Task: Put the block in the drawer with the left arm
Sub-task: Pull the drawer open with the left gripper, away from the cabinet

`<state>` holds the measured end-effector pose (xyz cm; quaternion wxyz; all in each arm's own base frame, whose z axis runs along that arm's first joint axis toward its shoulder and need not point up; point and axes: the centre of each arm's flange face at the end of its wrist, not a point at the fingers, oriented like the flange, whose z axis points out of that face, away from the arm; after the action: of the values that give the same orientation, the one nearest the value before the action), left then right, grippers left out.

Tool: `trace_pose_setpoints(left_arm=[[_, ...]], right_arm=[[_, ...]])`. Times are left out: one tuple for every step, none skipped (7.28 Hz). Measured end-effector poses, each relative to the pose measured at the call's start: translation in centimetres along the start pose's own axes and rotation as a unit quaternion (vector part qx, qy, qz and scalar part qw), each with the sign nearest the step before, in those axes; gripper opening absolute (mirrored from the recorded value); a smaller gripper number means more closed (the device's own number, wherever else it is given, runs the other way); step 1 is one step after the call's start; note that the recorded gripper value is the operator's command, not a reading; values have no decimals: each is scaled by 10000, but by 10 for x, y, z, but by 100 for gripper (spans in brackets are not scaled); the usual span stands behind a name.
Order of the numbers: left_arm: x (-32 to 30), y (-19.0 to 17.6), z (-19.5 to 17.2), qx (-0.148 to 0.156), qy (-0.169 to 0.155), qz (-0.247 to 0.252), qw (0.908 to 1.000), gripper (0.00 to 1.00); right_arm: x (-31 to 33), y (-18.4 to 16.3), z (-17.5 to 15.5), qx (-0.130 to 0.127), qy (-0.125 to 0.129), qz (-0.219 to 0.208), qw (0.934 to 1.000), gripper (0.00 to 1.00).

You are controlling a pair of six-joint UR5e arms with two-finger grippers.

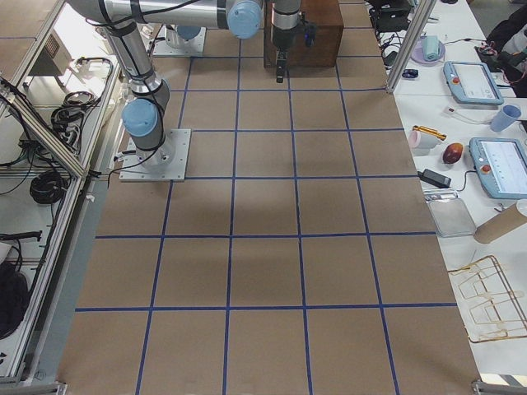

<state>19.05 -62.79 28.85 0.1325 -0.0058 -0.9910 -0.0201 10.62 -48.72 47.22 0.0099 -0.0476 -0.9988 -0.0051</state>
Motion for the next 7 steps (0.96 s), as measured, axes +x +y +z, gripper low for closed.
trace_pose_setpoints(left_arm=[[-1,0,-2,3,-47,10,10000,100],[-1,0,-4,-9,-111,17,9999,100],[-3,1,-5,-27,-181,21,9998,100],[-4,1,-7,-27,-245,44,9997,100],[-6,0,-9,-24,-324,82,9994,100],[-7,0,-10,-26,-384,101,9992,100],[-7,0,-12,-17,-423,129,9990,100]], right_arm=[[0,0,0,0,0,0,10000,100],[0,0,0,0,0,0,10000,100],[0,0,0,0,0,0,10000,100],[0,0,0,0,0,0,10000,100],[0,0,0,0,0,0,10000,100],[0,0,0,0,0,0,10000,100],[0,0,0,0,0,0,10000,100]])
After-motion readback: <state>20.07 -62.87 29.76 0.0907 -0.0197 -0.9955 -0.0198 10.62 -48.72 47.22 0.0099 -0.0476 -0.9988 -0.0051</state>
